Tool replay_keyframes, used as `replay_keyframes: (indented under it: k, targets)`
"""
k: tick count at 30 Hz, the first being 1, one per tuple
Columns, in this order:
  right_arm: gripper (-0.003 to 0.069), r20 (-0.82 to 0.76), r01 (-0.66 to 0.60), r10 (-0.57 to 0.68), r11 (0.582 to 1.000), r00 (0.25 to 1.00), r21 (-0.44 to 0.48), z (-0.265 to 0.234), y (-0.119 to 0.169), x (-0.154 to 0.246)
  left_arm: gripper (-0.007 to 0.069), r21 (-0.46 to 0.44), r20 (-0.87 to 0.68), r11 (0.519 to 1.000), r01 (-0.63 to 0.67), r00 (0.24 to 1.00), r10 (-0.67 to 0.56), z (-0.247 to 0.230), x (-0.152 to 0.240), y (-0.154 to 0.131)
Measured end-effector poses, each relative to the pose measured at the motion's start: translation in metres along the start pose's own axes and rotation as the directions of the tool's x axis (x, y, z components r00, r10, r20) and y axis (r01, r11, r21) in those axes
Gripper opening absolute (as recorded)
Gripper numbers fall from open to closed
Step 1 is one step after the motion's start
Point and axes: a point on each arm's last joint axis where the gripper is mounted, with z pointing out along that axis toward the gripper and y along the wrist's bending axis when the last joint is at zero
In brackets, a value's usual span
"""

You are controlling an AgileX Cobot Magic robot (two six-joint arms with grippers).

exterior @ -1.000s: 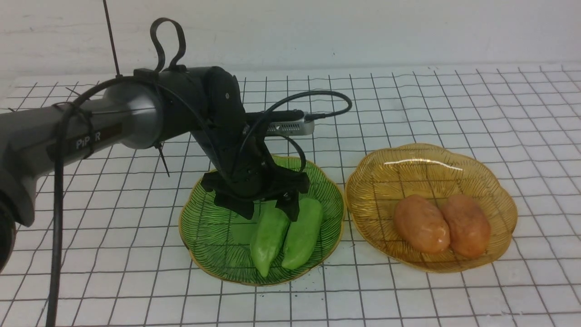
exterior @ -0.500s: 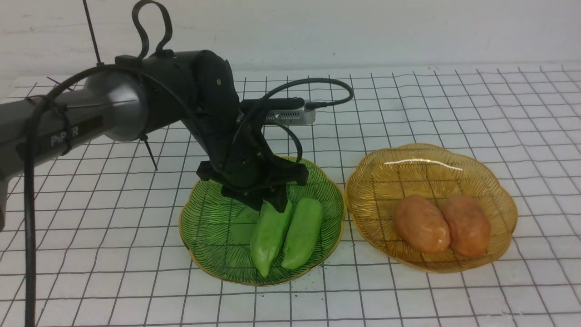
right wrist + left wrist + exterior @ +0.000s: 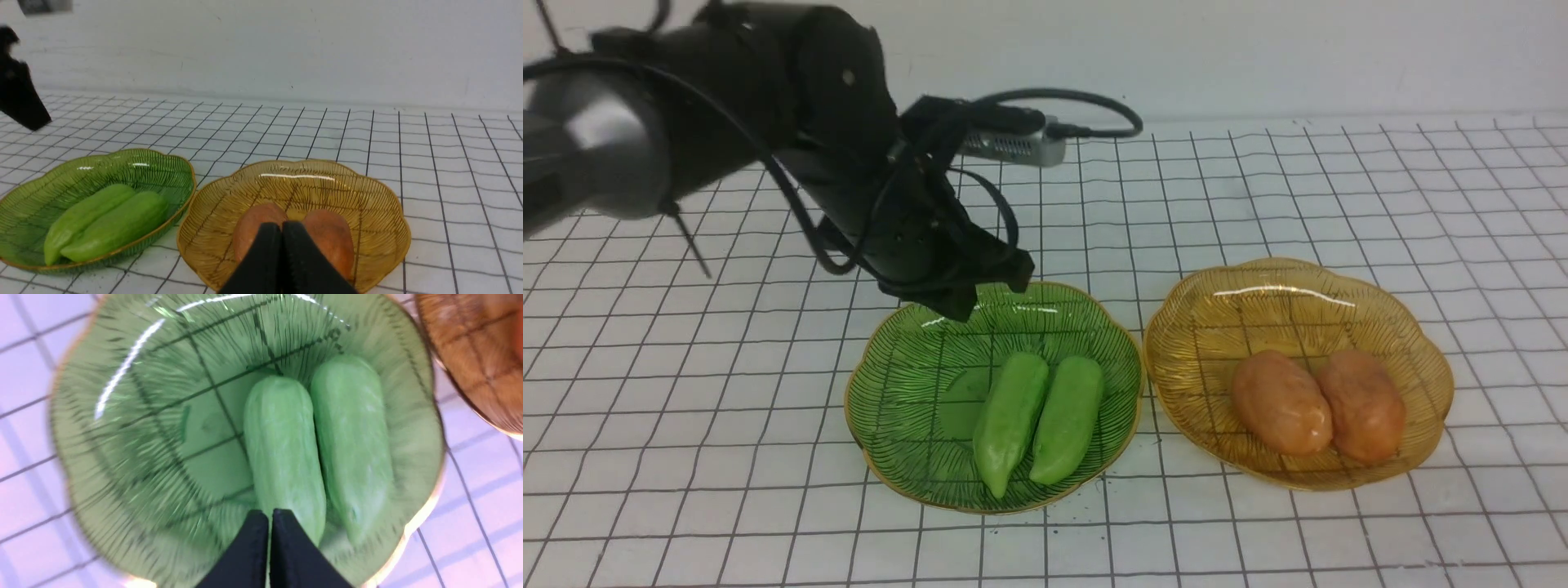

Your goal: Put different types of vegetables on the plate.

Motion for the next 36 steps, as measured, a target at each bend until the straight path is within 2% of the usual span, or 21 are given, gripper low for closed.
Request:
replay_keyframes:
  k: [6,11,18,21,24,29,31,33,36]
  targets:
    - [-0.0015,-0.027,0.018,-0.018,1.000,0.999,0.006,0.001,-0.001,0.031,-0.0008,-0.065,0.042,0.997,-0.040,0.998,0.043,-0.070,0.022,0.002]
    - [-0.0015,-0.134,0.104,-0.100,0.994,0.986,0.025,0.007,-0.005,0.065,-0.0008,-0.072,0.062,0.996,-0.043,0.997,0.048,-0.099,0.035,0.001]
    - [-0.0015,-0.132,0.144,-0.130,0.984,0.983,0.101,0.007,-0.011,0.064,-0.0008,-0.071,0.114,0.997,-0.043,0.992,0.051,-0.127,0.050,0.000]
    - [-0.0015,-0.135,0.139,-0.119,0.978,0.984,0.154,0.007,-0.013,0.064,-0.0008,-0.076,0.141,0.996,-0.044,0.988,0.055,-0.143,0.073,0.001]
    - [-0.0015,-0.135,0.137,-0.115,0.976,0.984,0.171,0.007,-0.014,0.064,-0.0008,-0.078,0.167,0.996,-0.044,0.984,0.057,-0.155,0.091,0.001]
    - [-0.0015,-0.135,0.137,-0.114,0.974,0.984,0.180,0.007,-0.015,0.064,-0.0008,-0.097,0.216,0.995,-0.037,0.975,0.058,-0.176,0.148,0.005]
    - [-0.0015,-0.135,0.137,-0.114,0.974,0.984,0.180,0.007,-0.015,0.064,-0.0008,-0.098,0.234,0.995,-0.035,0.970,0.057,-0.178,0.160,0.006]
    - [-0.0015,-0.135,0.137,-0.114,0.974,0.984,0.180,0.007,-0.015,0.064,-0.0008,-0.091,0.270,0.995,-0.028,0.961,0.052,-0.173,0.198,0.008]
    - [-0.0015,-0.135,0.137,-0.114,0.974,0.984,0.180,0.007,-0.015,0.064,-0.0008,-0.065,0.396,0.998,-0.012,0.918,0.036,-0.164,0.224,0.009]
